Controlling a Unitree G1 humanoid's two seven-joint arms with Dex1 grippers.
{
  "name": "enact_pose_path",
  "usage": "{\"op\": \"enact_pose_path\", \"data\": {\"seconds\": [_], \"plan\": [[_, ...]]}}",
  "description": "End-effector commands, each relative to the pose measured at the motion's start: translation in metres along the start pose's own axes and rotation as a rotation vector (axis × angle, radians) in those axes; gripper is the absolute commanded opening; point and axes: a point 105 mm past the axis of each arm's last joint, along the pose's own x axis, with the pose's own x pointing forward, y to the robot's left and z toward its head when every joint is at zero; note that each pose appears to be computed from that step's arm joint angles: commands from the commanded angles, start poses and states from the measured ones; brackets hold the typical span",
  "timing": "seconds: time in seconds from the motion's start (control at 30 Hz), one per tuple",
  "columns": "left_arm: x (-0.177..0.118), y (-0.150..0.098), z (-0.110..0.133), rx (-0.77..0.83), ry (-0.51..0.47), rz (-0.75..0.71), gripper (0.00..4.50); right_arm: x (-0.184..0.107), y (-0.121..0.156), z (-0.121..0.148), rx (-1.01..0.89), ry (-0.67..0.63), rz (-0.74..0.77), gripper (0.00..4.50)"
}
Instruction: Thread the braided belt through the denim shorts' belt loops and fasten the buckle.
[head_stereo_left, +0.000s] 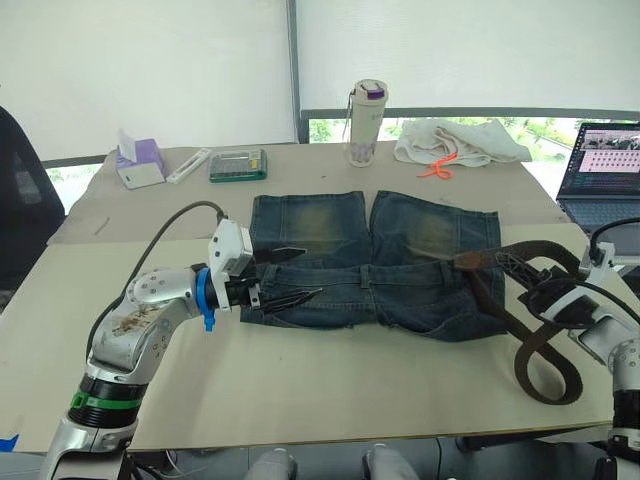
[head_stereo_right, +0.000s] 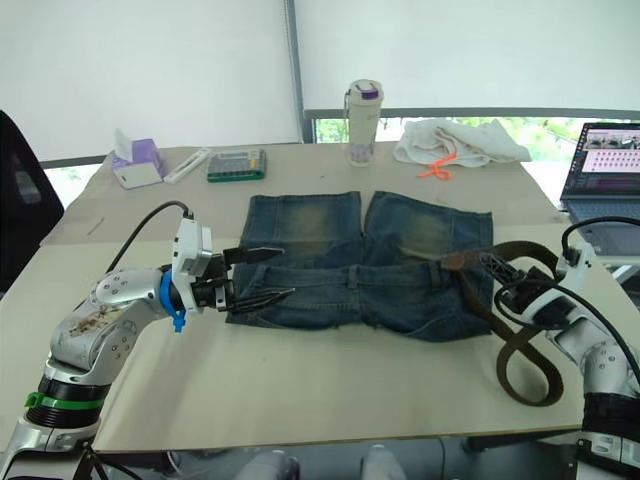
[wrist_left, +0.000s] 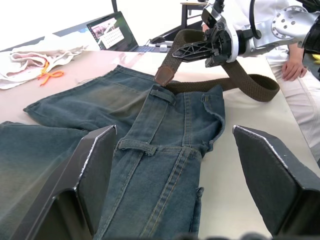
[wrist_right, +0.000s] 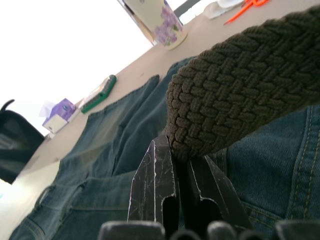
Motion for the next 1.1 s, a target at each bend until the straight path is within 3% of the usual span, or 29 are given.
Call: {"op": "enact_pose_path", "data": {"seconds": [0.03, 0.63, 0.77, 1.1], "plan": [[0.003, 0.001, 0.013, 0.08, -0.009, -0.015, 3.94, 0.005, 0.003, 0.006, -0.06, -0.017, 0.022, 0.0], [0.005, -0.009, -0.002, 0.041, 0.057, -0.061, 3.94, -0.005, -0.019, 0.013, -0.15, -0.031, -0.071, 0.0], [0.004, -0.01, -0.004, 0.038, 0.067, -0.063, 3.94, -0.001, -0.021, 0.021, -0.116, -0.092, -0.09, 0.0], [0.004, -0.007, -0.006, 0.046, 0.071, -0.037, 3.94, 0.006, -0.012, 0.006, -0.147, -0.016, -0.017, 0.0]]}}
